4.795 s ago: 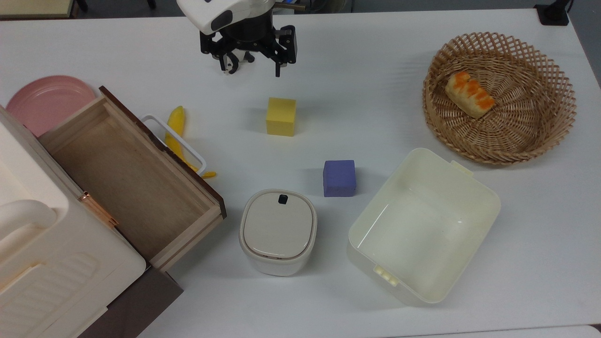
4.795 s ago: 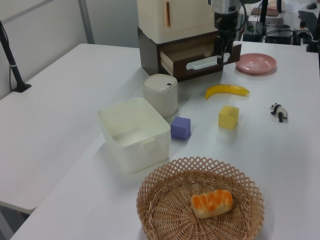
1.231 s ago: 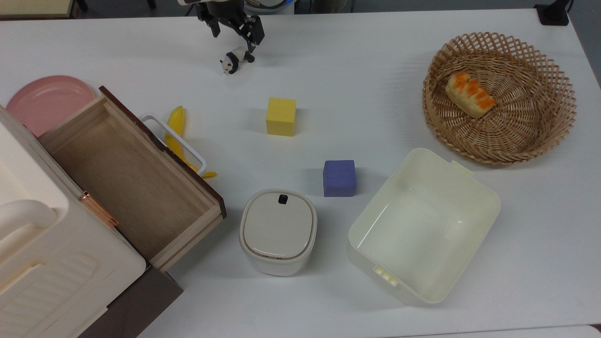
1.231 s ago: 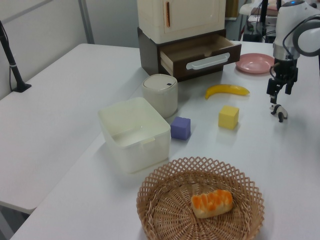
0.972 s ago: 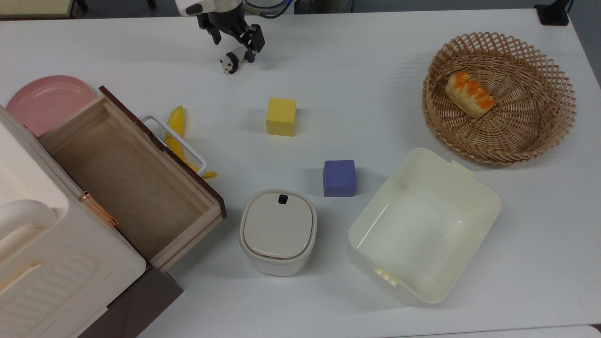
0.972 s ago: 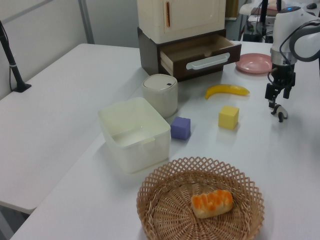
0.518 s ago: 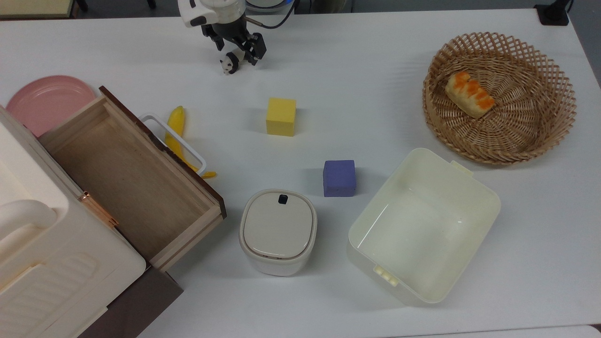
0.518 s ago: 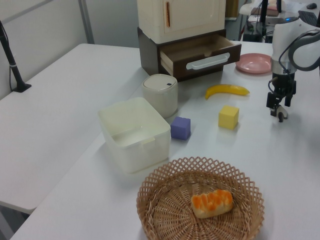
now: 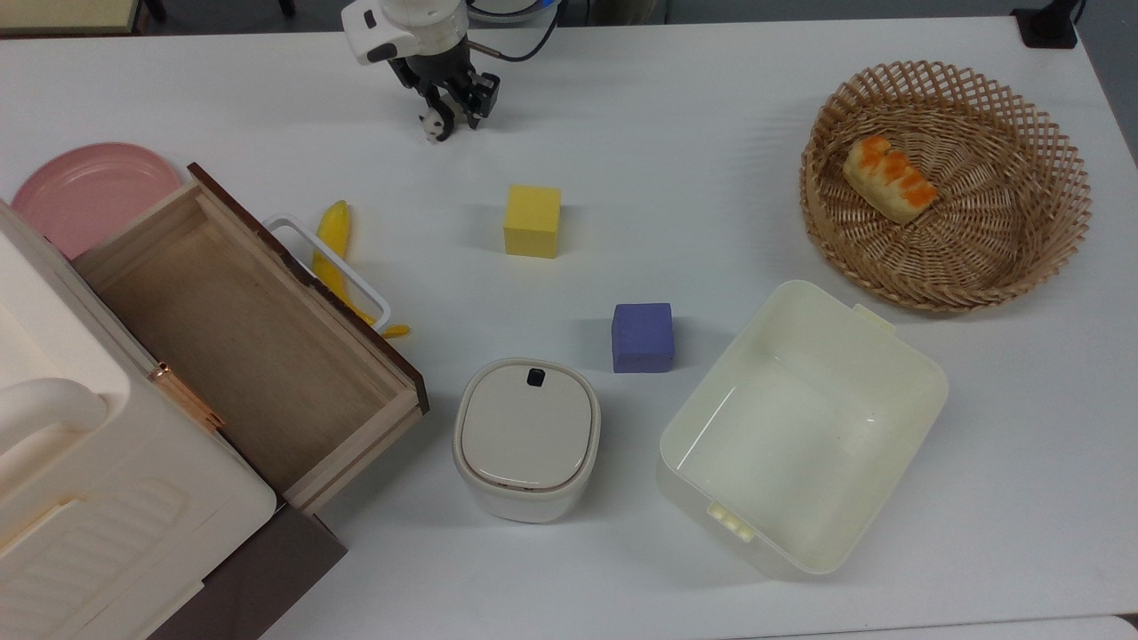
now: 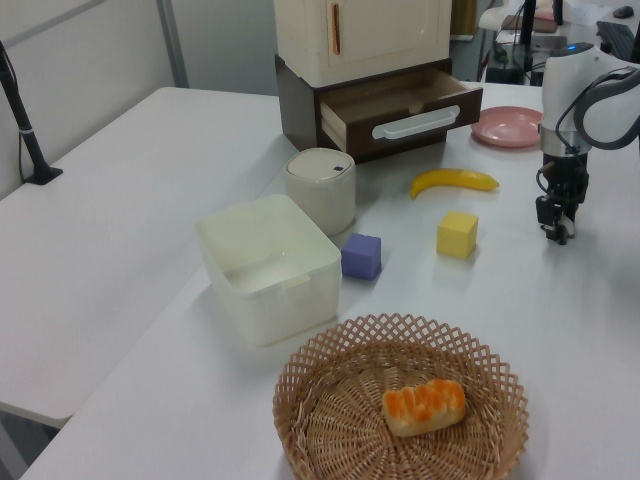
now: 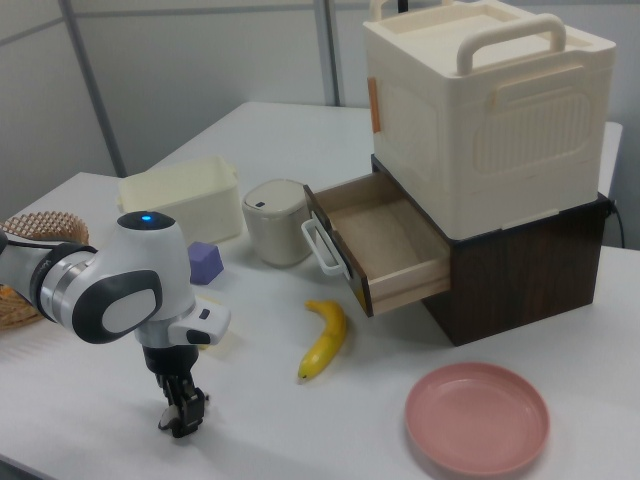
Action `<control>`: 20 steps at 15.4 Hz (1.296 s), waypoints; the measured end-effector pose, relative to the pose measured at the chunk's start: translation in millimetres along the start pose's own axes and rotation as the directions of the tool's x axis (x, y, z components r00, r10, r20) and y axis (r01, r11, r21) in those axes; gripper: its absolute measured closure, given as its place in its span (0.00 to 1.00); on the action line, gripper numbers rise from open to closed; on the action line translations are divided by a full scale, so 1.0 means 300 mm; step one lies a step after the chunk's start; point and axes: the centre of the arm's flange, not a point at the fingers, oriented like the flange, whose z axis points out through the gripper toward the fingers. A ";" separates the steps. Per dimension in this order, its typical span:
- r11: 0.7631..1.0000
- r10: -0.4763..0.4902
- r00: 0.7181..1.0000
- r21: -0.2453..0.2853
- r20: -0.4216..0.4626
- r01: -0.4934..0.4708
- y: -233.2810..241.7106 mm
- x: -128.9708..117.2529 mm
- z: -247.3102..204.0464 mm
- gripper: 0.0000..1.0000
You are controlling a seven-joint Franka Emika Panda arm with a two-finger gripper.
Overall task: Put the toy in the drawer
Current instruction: 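Carry the panda toy across the table toward the open wooden drawer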
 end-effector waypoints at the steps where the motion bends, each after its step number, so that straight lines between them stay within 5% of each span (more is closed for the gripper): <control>1: 1.000 0.000 1.000 0.000 0.000 0.000 0.000 0.000 0.000 0.51; 4: 1.000 -0.001 1.000 0.000 0.000 0.001 0.000 0.000 -0.001 0.60; 10: 1.000 -0.013 0.999 0.005 -0.031 0.013 -0.001 0.003 -0.042 0.61; 20: 0.990 -0.138 0.985 -0.037 -0.105 0.135 -0.122 -0.018 -0.513 0.61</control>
